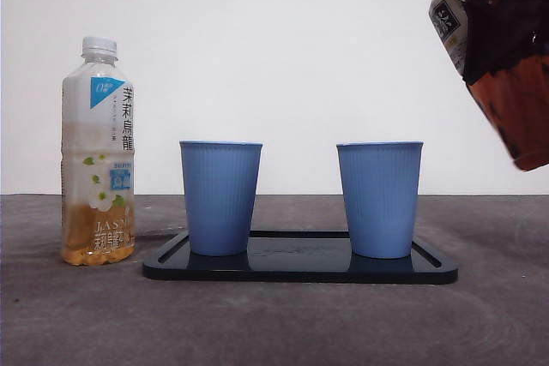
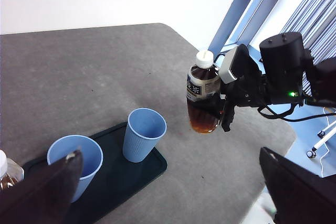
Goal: Pour the drink into the cup
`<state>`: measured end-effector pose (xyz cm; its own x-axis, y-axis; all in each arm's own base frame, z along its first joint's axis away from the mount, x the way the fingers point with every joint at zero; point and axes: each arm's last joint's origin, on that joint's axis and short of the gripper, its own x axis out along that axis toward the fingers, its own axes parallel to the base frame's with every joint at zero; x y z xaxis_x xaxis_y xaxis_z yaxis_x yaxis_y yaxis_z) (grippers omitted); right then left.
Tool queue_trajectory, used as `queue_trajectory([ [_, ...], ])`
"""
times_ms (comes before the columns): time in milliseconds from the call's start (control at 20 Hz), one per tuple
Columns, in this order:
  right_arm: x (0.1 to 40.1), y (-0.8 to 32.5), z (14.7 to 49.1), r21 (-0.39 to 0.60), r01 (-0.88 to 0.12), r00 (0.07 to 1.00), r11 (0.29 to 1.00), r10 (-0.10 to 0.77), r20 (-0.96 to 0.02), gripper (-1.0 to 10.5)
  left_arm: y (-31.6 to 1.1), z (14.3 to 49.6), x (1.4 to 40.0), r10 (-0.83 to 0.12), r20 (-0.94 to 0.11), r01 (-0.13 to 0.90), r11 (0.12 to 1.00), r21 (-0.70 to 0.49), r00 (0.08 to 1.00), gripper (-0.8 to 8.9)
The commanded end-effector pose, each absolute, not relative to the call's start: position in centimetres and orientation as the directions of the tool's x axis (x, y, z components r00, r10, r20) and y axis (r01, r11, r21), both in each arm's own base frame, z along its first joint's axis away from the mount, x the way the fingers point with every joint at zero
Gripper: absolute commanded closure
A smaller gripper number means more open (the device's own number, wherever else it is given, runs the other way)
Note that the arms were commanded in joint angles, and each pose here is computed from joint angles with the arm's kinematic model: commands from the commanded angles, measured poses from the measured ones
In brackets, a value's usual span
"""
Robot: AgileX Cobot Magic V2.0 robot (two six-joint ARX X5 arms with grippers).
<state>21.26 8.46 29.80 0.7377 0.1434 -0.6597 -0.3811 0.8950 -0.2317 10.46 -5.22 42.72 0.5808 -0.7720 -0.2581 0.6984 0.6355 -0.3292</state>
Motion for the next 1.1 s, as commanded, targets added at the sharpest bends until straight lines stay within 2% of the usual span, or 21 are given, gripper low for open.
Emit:
queue_trajectory([
  [50, 21.8, 9.3, 31.8, -0.345, -0.384, 0.760, 0.856, 0.081, -0.645, 8.0, -5.2, 43.4, 10.3, -0.777, -0.236, 0.711, 0.630, -0.312, 0.584, 2.20],
  [150, 22.2, 10.4, 32.0, -0.430, -0.401, 0.731, 0.809, 0.000, -0.682, 8.0, -5.2, 43.4, 10.3, -0.777, -0.236, 0.712, 0.630, -0.311, 0.584, 2.20],
  [400, 23.7, 12.9, 30.2, -0.561, -0.461, 0.663, 0.688, -0.153, -0.733, 8.0, -5.2, 43.4, 10.3, -0.777, -0.236, 0.712, 0.630, -0.310, 0.584, 2.20],
  [500, 24.1, 13.6, 28.7, -0.617, -0.497, 0.630, 0.610, -0.234, -0.740, 8.0, -5.2, 43.4, 10.3, -0.776, -0.237, 0.711, 0.630, -0.311, 0.584, 2.20],
  [650, 24.5, 14.5, 27.3, -0.712, -0.513, 0.621, 0.479, -0.365, -0.694, 8.0, -5.2, 43.4, 10.3, -0.776, -0.240, 0.710, 0.631, -0.313, 0.583, 2.20],
  [800, 24.5, 15.3, 26.8, -0.748, -0.528, 0.632, 0.402, -0.402, -0.662, 8.0, -5.2, 43.4, 10.3, -0.776, -0.240, 0.710, 0.631, -0.313, 0.583, 2.20],
  [1000, 24.1, 16.4, 26.4, -0.752, -0.563, 0.644, 0.343, -0.388, -0.660, 8.0, -5.2, 43.4, 10.3, -0.777, -0.240, 0.711, 0.629, -0.314, 0.581, 2.20],
  [1100, 24.2, 16.6, 26.1, -0.774, -0.554, 0.649, 0.307, -0.424, -0.632, 8.0, -5.2, 43.4, 10.3, -0.777, -0.241, 0.711, 0.629, -0.314, 0.581, 2.20],
])
